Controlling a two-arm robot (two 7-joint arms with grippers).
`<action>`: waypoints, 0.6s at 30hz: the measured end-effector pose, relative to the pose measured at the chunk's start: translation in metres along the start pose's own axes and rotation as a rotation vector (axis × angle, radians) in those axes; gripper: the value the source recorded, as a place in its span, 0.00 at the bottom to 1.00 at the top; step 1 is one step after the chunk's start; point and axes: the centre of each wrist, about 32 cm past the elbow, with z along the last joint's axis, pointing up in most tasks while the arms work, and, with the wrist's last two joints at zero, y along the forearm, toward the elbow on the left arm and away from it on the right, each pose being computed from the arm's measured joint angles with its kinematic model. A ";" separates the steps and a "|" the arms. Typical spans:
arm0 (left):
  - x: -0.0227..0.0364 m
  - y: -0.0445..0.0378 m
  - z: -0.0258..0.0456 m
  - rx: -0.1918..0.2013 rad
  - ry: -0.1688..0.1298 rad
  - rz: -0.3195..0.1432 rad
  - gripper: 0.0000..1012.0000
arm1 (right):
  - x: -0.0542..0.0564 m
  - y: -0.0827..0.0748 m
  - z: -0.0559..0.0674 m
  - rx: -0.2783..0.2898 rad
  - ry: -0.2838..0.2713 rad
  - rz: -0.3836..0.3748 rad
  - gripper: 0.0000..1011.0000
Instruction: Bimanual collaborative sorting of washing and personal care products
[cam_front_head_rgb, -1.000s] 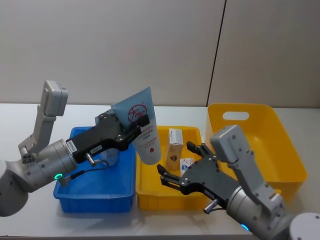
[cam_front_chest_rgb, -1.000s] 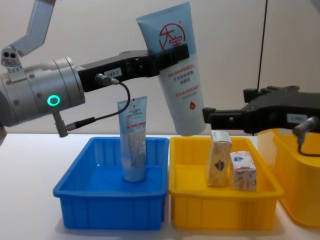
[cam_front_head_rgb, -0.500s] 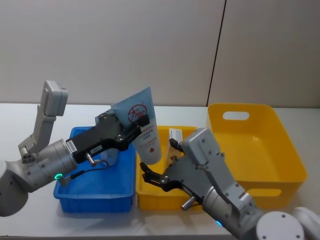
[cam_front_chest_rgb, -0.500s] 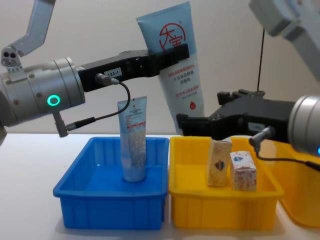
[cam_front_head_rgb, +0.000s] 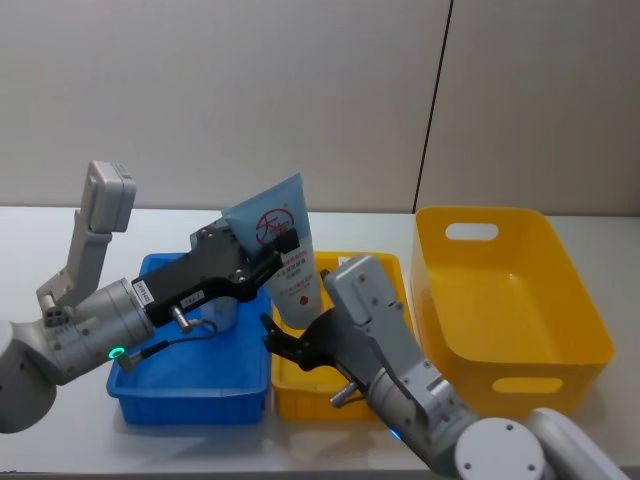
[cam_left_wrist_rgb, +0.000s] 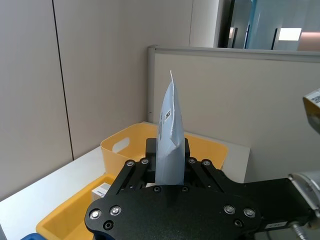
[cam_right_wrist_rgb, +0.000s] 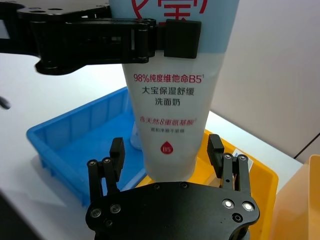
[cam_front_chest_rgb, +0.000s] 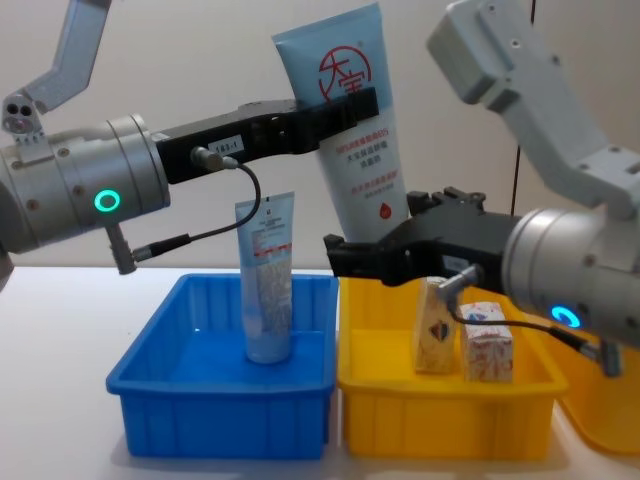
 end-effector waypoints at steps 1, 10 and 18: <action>0.0000 0.0000 0.0000 0.000 0.000 0.000 0.22 | -0.002 0.004 -0.001 0.002 -0.003 -0.009 0.99; 0.0000 0.0000 0.0000 0.000 0.000 0.000 0.22 | -0.015 0.023 -0.005 0.019 -0.019 -0.061 0.99; 0.0000 0.0000 0.0000 0.000 0.000 0.000 0.22 | -0.020 0.031 -0.007 0.026 -0.027 -0.082 0.85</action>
